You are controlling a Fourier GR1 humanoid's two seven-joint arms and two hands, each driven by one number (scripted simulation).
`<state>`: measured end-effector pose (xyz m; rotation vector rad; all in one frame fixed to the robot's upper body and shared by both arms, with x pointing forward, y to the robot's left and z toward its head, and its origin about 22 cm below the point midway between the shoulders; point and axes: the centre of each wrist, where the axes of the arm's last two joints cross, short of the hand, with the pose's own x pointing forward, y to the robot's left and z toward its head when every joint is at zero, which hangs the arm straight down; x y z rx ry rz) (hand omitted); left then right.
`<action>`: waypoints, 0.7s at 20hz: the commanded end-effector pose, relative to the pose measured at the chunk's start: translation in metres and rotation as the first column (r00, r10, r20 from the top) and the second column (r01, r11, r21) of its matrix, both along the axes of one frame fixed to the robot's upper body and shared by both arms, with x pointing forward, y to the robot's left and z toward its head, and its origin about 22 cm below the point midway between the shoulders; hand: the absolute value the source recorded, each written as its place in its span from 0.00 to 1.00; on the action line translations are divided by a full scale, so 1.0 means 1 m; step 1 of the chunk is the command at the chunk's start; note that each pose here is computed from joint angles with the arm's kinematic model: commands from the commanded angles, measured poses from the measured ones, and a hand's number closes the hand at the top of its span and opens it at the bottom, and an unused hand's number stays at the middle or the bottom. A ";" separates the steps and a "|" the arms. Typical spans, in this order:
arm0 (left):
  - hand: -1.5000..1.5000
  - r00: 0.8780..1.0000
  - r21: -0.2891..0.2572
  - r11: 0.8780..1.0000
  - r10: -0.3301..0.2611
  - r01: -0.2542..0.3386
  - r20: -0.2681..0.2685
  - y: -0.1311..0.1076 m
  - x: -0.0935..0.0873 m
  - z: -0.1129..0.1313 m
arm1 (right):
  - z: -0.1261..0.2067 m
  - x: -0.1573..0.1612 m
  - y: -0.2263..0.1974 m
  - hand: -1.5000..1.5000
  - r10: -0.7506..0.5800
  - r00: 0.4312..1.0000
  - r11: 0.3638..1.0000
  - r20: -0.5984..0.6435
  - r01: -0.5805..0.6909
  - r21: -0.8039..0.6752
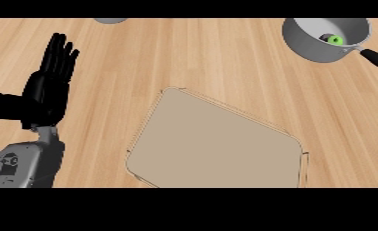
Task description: Pick the eggplant from the tray and place it in the pot
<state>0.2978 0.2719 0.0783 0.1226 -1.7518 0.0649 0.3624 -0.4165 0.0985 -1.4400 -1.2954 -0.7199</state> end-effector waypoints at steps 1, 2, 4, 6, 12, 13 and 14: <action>0.50 1.000 0.012 1.000 0.002 -0.002 0.012 0.005 -0.001 0.006 | -0.025 -0.042 0.001 0.00 -0.031 0.999 0.999 0.044 0.031 -0.010; 0.50 1.000 0.013 1.000 0.014 -0.014 -0.001 0.015 0.007 0.008 | -0.006 -0.044 -0.005 0.00 -0.023 0.998 1.000 0.060 0.023 -0.001; 0.50 1.000 0.006 1.000 0.005 -0.005 0.007 -0.003 0.001 0.005 | -0.007 -0.073 -0.033 0.00 -0.058 0.995 0.997 0.078 0.061 -0.036; 0.50 1.000 0.001 1.000 0.022 -0.022 0.005 -0.003 0.000 0.000 | -0.027 -0.092 -0.011 0.00 -0.061 0.994 0.997 0.096 0.065 -0.031; 0.50 1.000 0.014 1.000 0.000 0.000 0.019 -0.008 0.012 0.002 | -0.020 -0.152 -0.021 0.00 -0.076 0.992 0.996 0.097 0.079 -0.033; 0.50 1.000 -0.012 1.000 0.003 -0.003 -0.020 0.000 0.006 0.001 | -0.014 -0.171 -0.037 0.00 -0.067 0.995 0.997 0.079 0.070 -0.036; 0.50 1.000 0.006 1.000 0.007 -0.007 0.004 0.013 0.001 -0.005 | -0.017 -0.179 -0.032 0.00 -0.081 0.993 0.996 0.081 0.083 -0.020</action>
